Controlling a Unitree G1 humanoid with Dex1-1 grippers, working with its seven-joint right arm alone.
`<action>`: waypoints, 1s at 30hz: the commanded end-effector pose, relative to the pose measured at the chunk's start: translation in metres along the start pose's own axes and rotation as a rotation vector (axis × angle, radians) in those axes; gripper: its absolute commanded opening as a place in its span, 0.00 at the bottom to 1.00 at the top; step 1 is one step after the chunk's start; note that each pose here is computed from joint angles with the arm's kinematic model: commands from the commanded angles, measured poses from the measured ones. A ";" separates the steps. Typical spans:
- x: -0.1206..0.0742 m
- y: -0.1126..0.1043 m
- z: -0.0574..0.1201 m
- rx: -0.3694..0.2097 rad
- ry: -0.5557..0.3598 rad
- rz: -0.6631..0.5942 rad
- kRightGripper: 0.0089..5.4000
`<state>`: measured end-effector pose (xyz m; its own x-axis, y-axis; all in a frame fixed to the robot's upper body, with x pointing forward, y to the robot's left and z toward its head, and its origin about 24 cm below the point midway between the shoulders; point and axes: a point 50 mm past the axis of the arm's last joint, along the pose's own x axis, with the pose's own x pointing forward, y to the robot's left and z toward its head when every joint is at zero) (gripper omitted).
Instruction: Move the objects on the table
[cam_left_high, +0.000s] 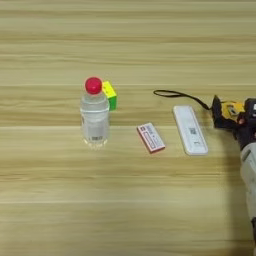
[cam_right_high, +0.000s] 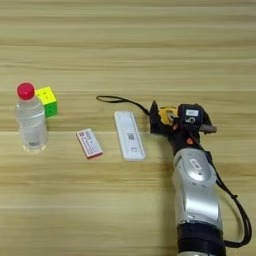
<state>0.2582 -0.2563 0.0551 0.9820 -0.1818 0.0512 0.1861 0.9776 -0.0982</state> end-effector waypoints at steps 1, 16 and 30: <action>-0.002 0.010 0.033 -0.017 -0.130 0.037 1.00; -0.060 0.040 0.026 -0.016 -0.036 0.140 1.00; -0.074 0.061 0.009 0.009 0.054 0.214 1.00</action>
<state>0.1898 -0.1870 0.0411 0.9954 0.0024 -0.0959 -0.0103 0.9965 -0.0826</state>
